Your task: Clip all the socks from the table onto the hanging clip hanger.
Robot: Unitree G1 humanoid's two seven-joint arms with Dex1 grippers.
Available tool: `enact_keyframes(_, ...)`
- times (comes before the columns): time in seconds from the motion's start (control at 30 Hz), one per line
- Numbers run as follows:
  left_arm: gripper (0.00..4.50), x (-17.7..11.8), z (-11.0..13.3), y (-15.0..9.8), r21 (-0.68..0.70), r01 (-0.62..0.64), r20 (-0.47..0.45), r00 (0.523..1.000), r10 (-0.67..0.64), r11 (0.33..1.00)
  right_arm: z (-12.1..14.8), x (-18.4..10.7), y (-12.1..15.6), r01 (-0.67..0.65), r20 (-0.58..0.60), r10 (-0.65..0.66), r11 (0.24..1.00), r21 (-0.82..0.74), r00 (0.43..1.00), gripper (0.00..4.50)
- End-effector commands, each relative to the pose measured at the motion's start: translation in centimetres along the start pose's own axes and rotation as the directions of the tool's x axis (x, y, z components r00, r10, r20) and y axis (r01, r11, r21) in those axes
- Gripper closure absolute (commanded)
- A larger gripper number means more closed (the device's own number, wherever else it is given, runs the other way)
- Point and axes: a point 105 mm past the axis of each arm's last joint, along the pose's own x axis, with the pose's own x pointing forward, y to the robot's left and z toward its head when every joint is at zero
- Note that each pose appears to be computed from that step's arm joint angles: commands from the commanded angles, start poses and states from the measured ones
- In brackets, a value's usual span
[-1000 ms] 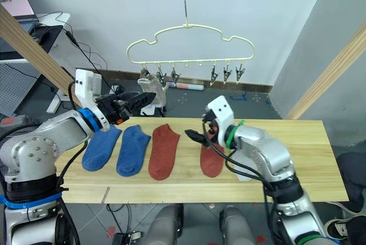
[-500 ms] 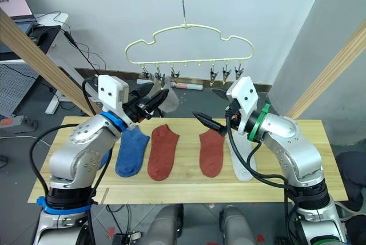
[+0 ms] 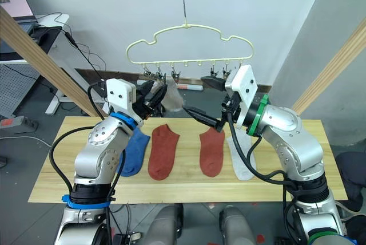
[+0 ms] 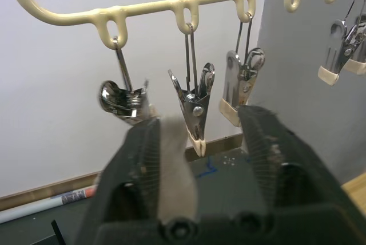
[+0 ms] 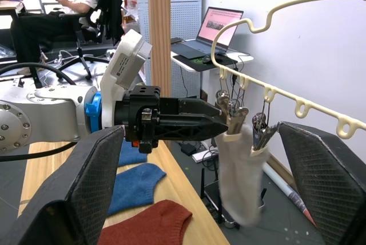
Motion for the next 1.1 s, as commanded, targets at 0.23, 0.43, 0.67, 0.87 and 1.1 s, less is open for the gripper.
enact_keyframes(0.23,2.58,0.7,1.8,0.1,0.034,0.005,0.070,0.998,-0.008,0.999,1.5,0.1,0.3,-0.013,0.050,0.014,1.000,-0.025,0.999,0.00)
enact_keyframes(0.43,2.58,1.3,2.3,-0.2,0.060,0.017,0.093,0.995,-0.023,0.998,2.0,0.3,0.5,-0.025,0.064,0.027,0.999,-0.030,0.998,0.00)
enact_keyframes(0.67,2.58,1.8,2.8,0.0,0.091,-0.014,0.121,0.993,0.003,0.996,2.7,0.7,0.7,-0.040,0.084,0.043,0.998,-0.039,0.996,0.00)
enact_keyframes(0.87,2.58,2.0,2.6,0.2,0.118,-0.033,0.120,0.993,0.019,0.993,2.8,0.7,0.6,-0.034,0.081,0.037,0.999,-0.039,0.996,0.00)
enact_keyframes(1.1,2.58,2.3,2.6,0.3,0.119,-0.029,0.122,0.992,0.014,0.992,2.9,0.7,0.6,-0.031,0.084,0.034,0.999,-0.036,0.996,0.00)
